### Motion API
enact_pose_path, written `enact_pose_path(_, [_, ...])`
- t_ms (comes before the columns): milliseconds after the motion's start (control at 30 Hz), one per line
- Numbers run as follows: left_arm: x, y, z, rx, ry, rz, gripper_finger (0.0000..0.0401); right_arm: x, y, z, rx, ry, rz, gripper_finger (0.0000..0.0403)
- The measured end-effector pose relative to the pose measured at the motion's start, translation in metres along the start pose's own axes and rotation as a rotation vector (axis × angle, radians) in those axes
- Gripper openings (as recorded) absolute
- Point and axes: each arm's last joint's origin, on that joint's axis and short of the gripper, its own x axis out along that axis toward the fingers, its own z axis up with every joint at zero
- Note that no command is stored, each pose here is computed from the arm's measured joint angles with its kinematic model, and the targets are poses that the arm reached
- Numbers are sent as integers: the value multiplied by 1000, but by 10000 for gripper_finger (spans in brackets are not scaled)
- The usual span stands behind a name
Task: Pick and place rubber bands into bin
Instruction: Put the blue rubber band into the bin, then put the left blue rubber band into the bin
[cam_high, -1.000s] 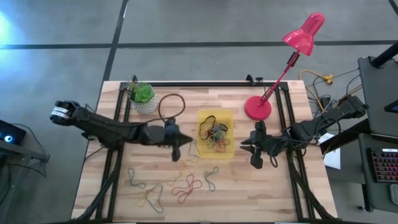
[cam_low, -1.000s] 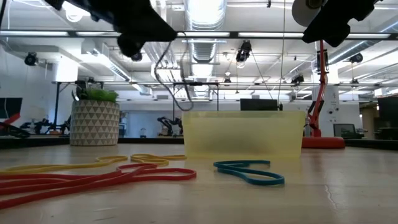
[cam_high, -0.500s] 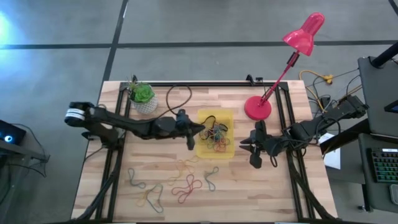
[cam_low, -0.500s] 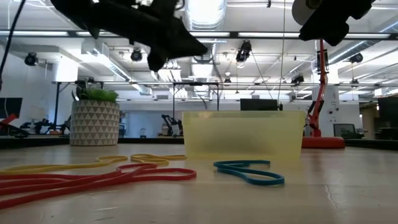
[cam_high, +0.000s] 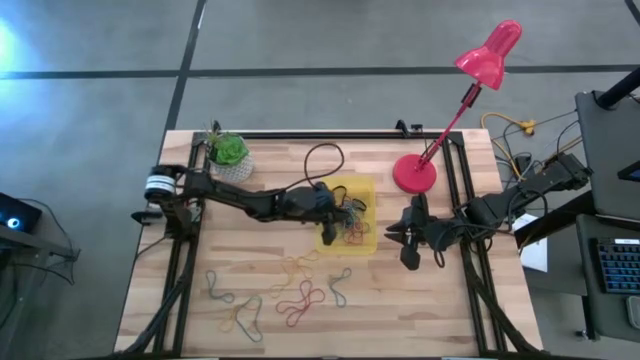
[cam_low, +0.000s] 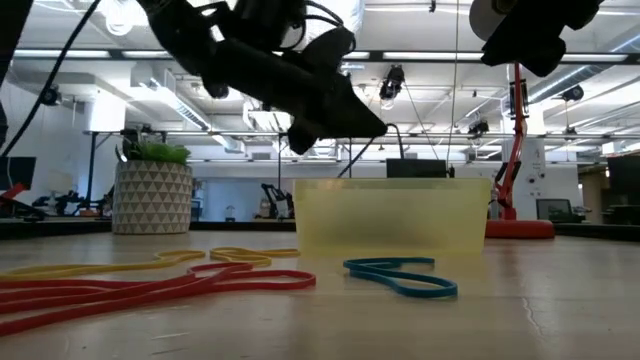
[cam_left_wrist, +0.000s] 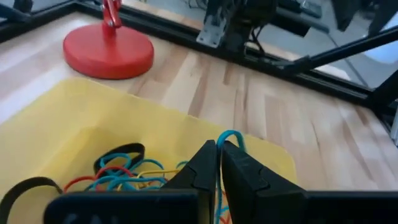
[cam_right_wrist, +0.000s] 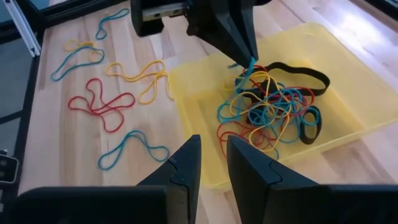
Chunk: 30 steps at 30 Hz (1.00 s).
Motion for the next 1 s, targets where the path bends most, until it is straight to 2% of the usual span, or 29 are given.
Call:
enact_pose_path(200, [3, 8, 2, 6, 89, 50, 8, 0, 0, 0, 23, 0, 0, 68])
enact_pose_path(367, [1, 13, 5, 5, 98, 68, 9, 0, 0, 0, 23, 0, 0, 68])
enact_pose_path(667, [-6, 10, 14, 31, 72, 48, 47, 0, 0, 0, 20, 1, -1, 68])
enact_pose_path(800, [-11, 9, 19, 29, 66, 46, 52, 0, 0, 0, 19, 1, -1, 68])
enact_pose_path(1000, [-30, 2, 24, -30, 172, -19, 52, 0, 0, 0, 26, 3, 5, 68])
